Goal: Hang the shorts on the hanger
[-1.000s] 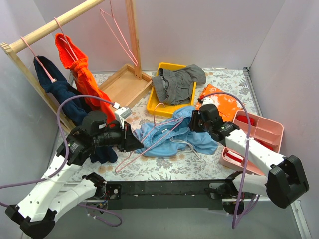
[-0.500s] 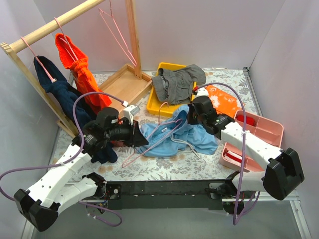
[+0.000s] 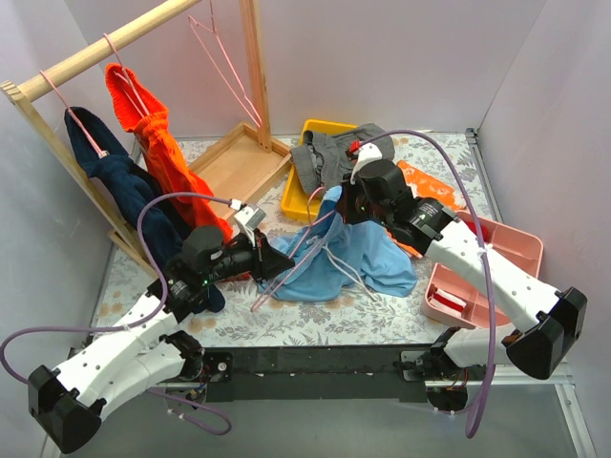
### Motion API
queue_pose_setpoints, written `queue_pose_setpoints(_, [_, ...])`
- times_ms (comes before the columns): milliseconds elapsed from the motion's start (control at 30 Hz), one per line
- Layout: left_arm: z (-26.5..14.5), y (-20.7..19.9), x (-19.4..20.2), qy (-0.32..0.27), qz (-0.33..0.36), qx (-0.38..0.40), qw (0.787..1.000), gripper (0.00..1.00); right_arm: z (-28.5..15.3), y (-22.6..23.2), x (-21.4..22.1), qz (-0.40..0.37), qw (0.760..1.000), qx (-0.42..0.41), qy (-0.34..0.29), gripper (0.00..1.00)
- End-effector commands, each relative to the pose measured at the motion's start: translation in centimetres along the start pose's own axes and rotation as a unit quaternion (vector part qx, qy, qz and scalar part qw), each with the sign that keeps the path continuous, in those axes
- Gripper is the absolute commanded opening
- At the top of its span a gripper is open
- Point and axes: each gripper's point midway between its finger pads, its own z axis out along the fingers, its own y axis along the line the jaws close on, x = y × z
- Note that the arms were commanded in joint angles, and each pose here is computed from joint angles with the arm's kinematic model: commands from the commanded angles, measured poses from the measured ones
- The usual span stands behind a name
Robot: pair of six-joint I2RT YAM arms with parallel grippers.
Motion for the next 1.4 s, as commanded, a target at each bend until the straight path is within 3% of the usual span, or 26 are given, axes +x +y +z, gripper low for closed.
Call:
queue_pose_setpoints(0, [0.3,0.1,-3.2,-0.138,0.034,0.004,0.99,0.0,0.2,0.7,0.6,-0.006,0.999,-0.019,0.025,0.02])
queue_pose_setpoints(167, [0.6,0.9,-2.6,-0.205,0.06,0.006,0.977,0.0,0.5,1.4,2.7,0.007,0.997,-0.045,0.055,0.08])
queue_pose_setpoints(233, [1.1,2.0,-0.9,-0.202,0.062,-0.003,0.977,0.0,0.2,1.3,3.0,0.013,0.997,-0.046,0.06,0.14])
queue_pose_setpoints(367, [1.3,1.9,0.3,-0.216,0.071,0.01,0.974,0.0,-0.5,-0.7,3.4,0.046,0.996,-0.014,0.074,0.5])
queue_pose_setpoints(467, [1.5,2.4,1.6,-0.206,0.082,0.002,0.975,0.0,-1.3,-3.3,2.8,0.096,0.993,0.005,0.062,0.64])
queue_pose_setpoints(600, [1.9,2.7,2.3,-0.196,0.092,-0.002,0.976,0.0,-0.7,-6.1,2.1,0.172,0.984,0.0,0.052,0.64])
queue_pose_setpoints(900, [3.1,2.7,3.2,-0.165,0.123,-0.005,0.979,0.0,4.2,-8.0,3.3,0.298,0.948,0.001,0.109,0.64])
queue_pose_setpoints(1133, [4.5,1.8,3.4,-0.147,0.163,-0.005,0.976,0.0,5.9,-8.8,5.6,0.332,0.934,0.026,0.131,0.64])
queue_pose_setpoints(1367, [5.7,1.6,3.4,-0.139,0.184,-0.008,0.973,0.0,5.5,-9.6,6.8,0.342,0.931,0.045,0.118,0.54])
